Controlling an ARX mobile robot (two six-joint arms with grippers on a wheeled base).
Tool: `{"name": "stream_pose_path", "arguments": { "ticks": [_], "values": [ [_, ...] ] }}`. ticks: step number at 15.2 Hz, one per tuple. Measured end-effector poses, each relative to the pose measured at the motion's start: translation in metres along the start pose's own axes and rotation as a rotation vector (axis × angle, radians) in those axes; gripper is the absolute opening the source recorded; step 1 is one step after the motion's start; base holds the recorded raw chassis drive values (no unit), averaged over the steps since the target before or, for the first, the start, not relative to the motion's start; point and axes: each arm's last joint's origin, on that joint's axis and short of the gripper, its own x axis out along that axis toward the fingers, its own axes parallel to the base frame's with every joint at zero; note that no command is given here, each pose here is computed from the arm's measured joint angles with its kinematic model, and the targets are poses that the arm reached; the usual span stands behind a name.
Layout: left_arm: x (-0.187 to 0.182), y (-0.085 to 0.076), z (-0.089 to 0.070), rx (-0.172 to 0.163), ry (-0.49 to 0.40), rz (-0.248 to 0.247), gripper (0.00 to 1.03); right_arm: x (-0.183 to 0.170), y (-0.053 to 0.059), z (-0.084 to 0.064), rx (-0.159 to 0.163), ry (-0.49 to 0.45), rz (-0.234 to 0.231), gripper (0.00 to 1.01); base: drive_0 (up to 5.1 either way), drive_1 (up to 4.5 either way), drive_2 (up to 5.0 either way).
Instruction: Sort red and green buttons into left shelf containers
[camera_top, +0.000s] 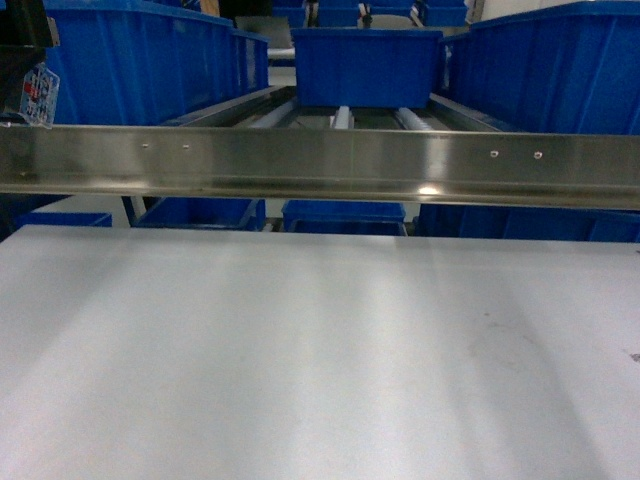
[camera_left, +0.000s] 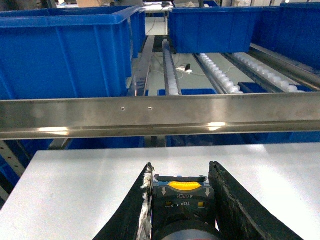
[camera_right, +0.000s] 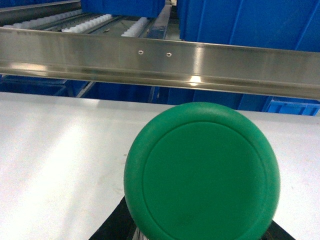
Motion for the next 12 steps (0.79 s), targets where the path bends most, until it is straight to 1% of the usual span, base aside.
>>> {"name": "stream_pose_path", "arguments": {
  "ticks": [12],
  "values": [
    [0.0, 0.0, 0.0, 0.0, 0.0, 0.0, 0.28, 0.0, 0.0, 0.0, 0.0, 0.0, 0.001, 0.27, 0.0, 0.0, 0.0]
  ]
}}
